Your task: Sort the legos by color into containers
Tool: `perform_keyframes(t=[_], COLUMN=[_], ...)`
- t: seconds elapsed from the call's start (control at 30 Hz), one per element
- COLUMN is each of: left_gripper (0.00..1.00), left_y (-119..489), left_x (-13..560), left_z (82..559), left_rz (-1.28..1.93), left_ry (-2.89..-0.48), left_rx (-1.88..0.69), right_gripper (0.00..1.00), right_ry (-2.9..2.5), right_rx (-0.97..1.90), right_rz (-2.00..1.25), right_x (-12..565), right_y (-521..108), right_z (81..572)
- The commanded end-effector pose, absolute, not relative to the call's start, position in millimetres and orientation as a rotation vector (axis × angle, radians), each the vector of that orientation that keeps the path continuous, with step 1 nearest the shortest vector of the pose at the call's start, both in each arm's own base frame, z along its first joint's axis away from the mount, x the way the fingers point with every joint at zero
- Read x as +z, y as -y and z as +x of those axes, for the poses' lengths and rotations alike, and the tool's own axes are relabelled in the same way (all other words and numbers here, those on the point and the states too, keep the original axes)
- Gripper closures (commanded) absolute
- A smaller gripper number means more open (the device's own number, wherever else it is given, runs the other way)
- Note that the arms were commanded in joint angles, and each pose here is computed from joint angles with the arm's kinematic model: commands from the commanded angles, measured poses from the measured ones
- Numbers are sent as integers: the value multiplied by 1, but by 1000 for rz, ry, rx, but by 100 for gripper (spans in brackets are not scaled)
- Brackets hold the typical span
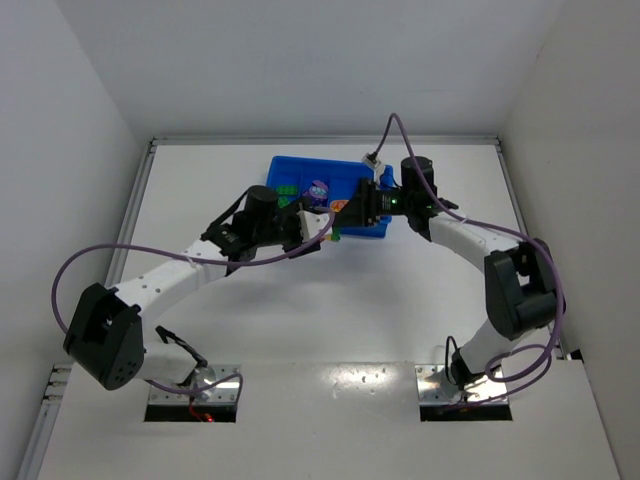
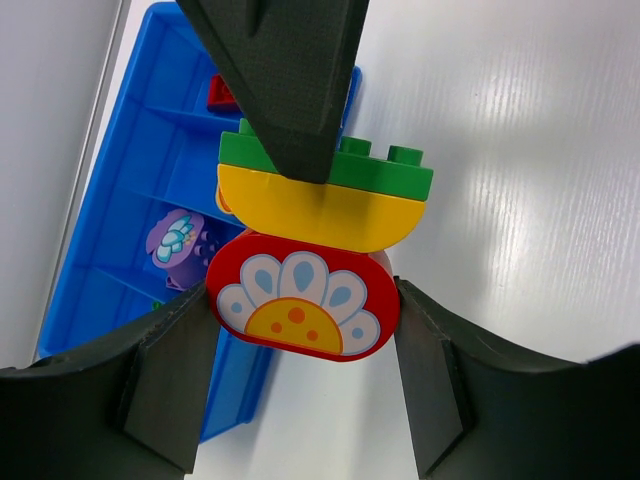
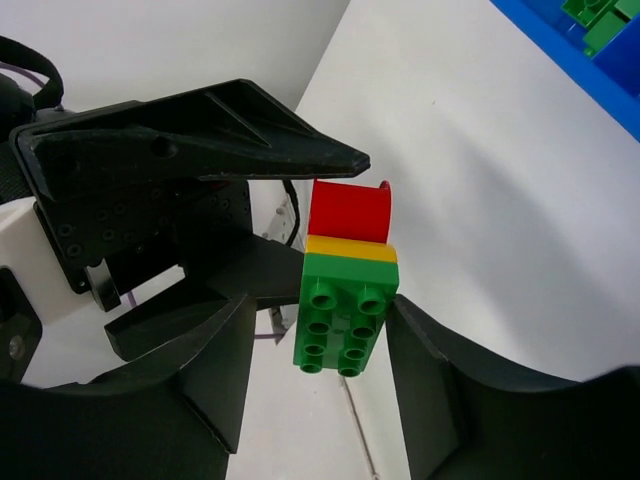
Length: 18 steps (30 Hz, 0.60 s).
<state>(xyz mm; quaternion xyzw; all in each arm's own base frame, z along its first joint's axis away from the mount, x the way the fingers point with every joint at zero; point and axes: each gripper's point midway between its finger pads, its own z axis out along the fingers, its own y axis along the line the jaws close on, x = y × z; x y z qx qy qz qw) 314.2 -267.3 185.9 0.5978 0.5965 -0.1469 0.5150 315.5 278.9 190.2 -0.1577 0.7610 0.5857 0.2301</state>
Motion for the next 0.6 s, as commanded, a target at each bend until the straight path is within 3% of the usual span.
perform_keyframes(t=[0.0, 0.23, 0.47, 0.57], left_gripper=[80, 81, 85, 88], left_y=[275, 274, 273, 269], left_x=[213, 205, 206, 204], left_z=[313, 311, 315, 315], left_rz=[1394, 1399, 1383, 1367], left_ry=[-1347, -1356, -1352, -1367], left_rx=[-361, -364, -340, -327], right_gripper=[46, 55, 93, 98], right_ry=[-1993, -2001, -2008, -1996], right_rx=[1643, 1655, 1654, 1645], right_rz=[-525, -508, -491, -486], right_x=[206, 205, 202, 206], right_y=[-285, -285, -279, -274], right_z=[315, 314, 316, 315])
